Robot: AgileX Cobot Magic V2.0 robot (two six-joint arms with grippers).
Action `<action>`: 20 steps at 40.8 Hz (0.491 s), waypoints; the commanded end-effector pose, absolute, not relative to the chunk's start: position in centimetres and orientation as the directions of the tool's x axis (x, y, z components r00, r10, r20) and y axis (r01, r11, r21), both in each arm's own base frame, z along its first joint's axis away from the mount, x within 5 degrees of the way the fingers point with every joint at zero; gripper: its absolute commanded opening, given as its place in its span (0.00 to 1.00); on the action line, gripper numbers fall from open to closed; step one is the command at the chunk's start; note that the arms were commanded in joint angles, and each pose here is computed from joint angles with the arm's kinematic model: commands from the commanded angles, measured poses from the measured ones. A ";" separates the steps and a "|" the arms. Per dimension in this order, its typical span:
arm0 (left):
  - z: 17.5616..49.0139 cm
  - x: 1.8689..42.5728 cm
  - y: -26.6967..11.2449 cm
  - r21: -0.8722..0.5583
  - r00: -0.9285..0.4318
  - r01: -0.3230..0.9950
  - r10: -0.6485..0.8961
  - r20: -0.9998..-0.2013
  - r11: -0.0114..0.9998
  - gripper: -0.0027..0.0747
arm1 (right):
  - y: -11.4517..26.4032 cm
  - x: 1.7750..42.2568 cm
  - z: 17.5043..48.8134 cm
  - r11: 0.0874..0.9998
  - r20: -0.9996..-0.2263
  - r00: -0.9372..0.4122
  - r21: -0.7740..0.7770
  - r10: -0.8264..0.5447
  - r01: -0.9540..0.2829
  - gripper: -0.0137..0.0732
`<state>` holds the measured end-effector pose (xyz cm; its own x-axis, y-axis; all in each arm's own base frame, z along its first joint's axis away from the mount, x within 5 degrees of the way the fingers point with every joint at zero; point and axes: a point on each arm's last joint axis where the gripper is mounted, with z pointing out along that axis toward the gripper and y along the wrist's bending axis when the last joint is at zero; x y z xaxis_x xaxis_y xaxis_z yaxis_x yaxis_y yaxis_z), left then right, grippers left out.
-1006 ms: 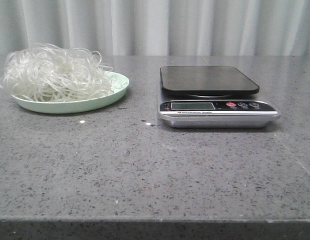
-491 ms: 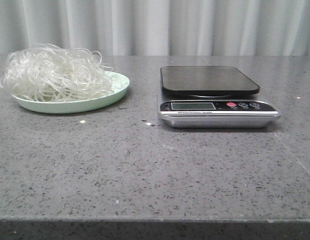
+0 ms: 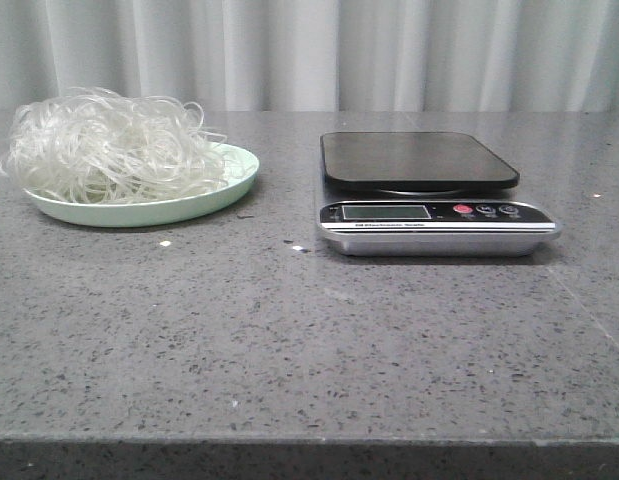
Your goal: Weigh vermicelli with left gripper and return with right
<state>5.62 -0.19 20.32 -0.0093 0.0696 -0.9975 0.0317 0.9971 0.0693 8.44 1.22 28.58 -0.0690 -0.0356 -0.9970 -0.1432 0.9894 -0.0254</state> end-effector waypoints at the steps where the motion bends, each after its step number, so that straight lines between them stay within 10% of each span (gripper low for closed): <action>1: 20.9 5.5 -0.2 0.060 0.083 0.030 0.057 -0.995 0.998 0.21 | 1.0 8.5 30.0 0.993 -0.999 0.023 -0.038 -0.036 -0.115 0.33; 20: 20.9 5.5 -0.2 0.060 0.083 0.030 0.057 -0.995 0.998 0.21 | -0.4 6.6 24.9 0.999 -0.999 0.052 0.009 0.006 0.053 0.33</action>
